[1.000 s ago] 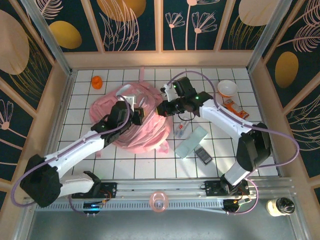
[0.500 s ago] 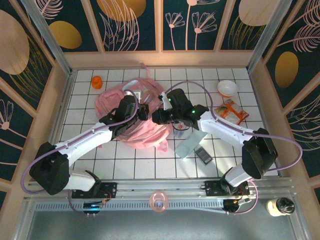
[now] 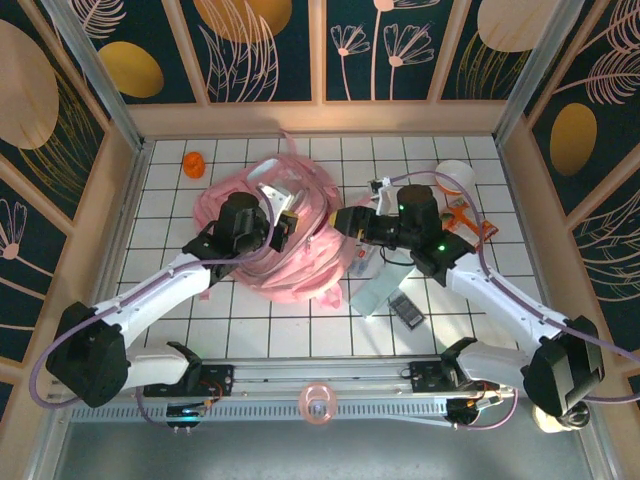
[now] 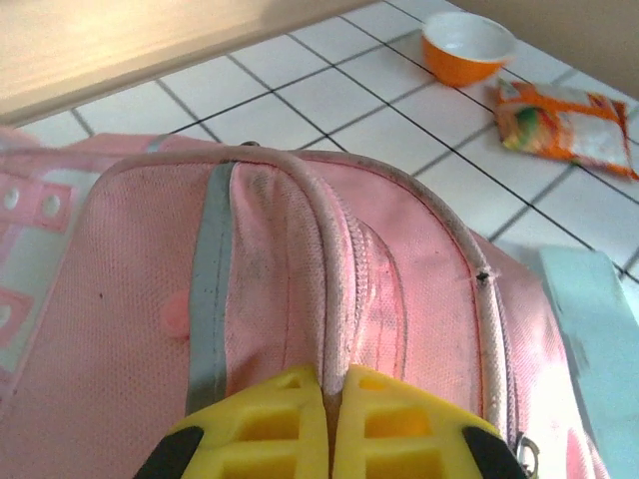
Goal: Pack the student bag
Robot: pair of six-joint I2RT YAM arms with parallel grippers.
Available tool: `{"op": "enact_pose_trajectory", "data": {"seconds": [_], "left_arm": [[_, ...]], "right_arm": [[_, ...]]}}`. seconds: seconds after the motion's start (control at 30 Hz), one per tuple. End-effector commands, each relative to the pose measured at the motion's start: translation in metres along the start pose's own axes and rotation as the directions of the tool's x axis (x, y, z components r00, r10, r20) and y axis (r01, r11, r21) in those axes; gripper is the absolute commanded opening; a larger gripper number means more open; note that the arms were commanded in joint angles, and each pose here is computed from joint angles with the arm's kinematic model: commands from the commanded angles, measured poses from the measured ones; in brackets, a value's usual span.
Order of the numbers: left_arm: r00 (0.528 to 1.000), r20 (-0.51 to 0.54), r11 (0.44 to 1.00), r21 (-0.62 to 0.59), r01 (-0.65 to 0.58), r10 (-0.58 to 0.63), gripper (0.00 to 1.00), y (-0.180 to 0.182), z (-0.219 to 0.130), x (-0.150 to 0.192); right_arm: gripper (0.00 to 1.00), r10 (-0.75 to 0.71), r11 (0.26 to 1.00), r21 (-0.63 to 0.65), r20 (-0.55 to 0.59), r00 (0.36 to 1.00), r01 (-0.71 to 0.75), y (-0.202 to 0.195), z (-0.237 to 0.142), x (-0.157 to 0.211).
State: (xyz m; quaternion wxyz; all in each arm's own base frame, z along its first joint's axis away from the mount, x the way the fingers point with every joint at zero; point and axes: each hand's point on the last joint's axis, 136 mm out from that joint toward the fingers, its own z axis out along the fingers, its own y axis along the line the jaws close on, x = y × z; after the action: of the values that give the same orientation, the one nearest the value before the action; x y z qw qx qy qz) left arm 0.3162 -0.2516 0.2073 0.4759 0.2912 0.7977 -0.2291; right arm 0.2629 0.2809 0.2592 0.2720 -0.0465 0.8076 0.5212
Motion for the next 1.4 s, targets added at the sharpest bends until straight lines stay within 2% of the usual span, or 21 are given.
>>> {"op": "enact_pose_trajectory", "data": {"seconds": [0.0, 0.2, 0.3, 0.43, 0.5, 0.57, 0.63, 0.73, 0.83, 0.93, 1.07, 1.13, 1.17, 1.2, 1.23, 1.3, 1.37], "left_arm": [[0.949, 0.213, 0.961, 0.101, -0.258, 0.232, 0.0, -0.03, -0.024, -0.054], [0.927, 0.232, 0.937, 0.122, -0.328, 0.294, 0.0, -0.035, -0.028, -0.052], [0.917, 0.223, 0.921, 0.131, -0.366, 0.332, 0.0, -0.035, -0.027, -0.047], [0.9, 0.211, 0.897, 0.152, -0.416, 0.381, 0.0, -0.033, -0.028, -0.043], [0.886, 0.216, 0.875, 0.179, -0.45, 0.411, 0.0, -0.035, -0.031, -0.039], [0.876, 0.218, 0.865, 0.177, -0.47, 0.431, 0.0, -0.033, -0.033, -0.038], [0.881, 0.2, 0.877, 0.138, -0.459, 0.43, 0.0, -0.024, -0.033, -0.038], [0.886, 0.184, 0.889, 0.099, -0.448, 0.426, 0.0, -0.015, -0.033, -0.037], [0.883, 0.194, 0.884, 0.115, -0.453, 0.427, 0.0, -0.018, -0.036, -0.036], [0.873, 0.221, 0.871, 0.142, -0.47, 0.435, 0.0, -0.025, -0.039, -0.034], [0.859, 0.24, 0.854, 0.162, -0.494, 0.452, 0.0, -0.03, -0.041, -0.033], [0.858, 0.232, 0.853, 0.159, -0.498, 0.458, 0.0, -0.029, -0.041, -0.032], [0.86, 0.224, 0.856, 0.147, -0.496, 0.459, 0.0, -0.027, -0.04, -0.033], [0.864, 0.211, 0.864, 0.126, -0.488, 0.458, 0.0, -0.022, -0.039, -0.034], [0.874, 0.188, 0.88, 0.082, -0.468, 0.447, 0.01, -0.013, -0.037, -0.035], [0.911, 0.138, 0.92, -0.003, -0.392, 0.389, 0.12, 0.005, -0.037, -0.042], [0.956, 0.092, 0.961, -0.04, -0.275, 0.277, 0.26, 0.015, -0.041, -0.048]], "right_arm": [[0.55, 0.041, 0.995, -0.095, -0.024, 0.999, -0.043, 0.017, 0.011, -0.001], [0.57, 0.136, 0.99, -0.034, -0.063, 0.989, -0.139, -0.002, 0.036, 0.011], [0.58, 0.17, 0.983, -0.059, -0.072, 0.983, -0.174, 0.001, 0.046, 0.014], [0.48, 0.193, 0.978, -0.067, -0.079, 0.978, -0.198, 0.001, 0.059, 0.02], [0.48, 0.211, 0.974, -0.062, -0.082, 0.974, -0.216, -0.002, 0.064, 0.023], [0.51, 0.229, 0.971, -0.044, -0.076, 0.97, -0.233, -0.008, 0.066, 0.025], [0.56, 0.249, 0.968, -0.022, -0.054, 0.967, -0.25, -0.014, 0.064, 0.025], [0.58, 0.272, 0.962, 0.017, -0.034, 0.962, -0.272, -0.022, 0.059, 0.027], [0.59, 0.298, 0.954, 0.048, -0.021, 0.954, -0.297, -0.032, 0.056, 0.031], [0.6, 0.35, 0.936, 0.021, -0.012, 0.936, -0.35, -0.034, 0.059, 0.028], [0.58, 0.334, 0.941, -0.043, -0.025, 0.942, -0.335, -0.015, 0.07, 0.02], [0.51, 0.335, 0.939, -0.069, -0.031, 0.942, -0.337, -0.01, 0.076, 0.017], [0.42, 0.339, 0.937, -0.08, -0.028, 0.94, -0.34, -0.008, 0.078, 0.016], [0.27, 0.346, 0.934, -0.088, -0.023, 0.938, -0.347, -0.009, 0.079, 0.015], [0.16, 0.352, 0.931, -0.096, -0.012, 0.936, -0.352, -0.008, 0.08, 0.014], [0.0, 0.365, 0.926, -0.112, 0.026, 0.931, -0.36, -0.008, 0.079, 0.012], [0.0, 0.378, 0.92, -0.14, 0.07, 0.923, -0.366, -0.004, 0.077, 0.006]]}}
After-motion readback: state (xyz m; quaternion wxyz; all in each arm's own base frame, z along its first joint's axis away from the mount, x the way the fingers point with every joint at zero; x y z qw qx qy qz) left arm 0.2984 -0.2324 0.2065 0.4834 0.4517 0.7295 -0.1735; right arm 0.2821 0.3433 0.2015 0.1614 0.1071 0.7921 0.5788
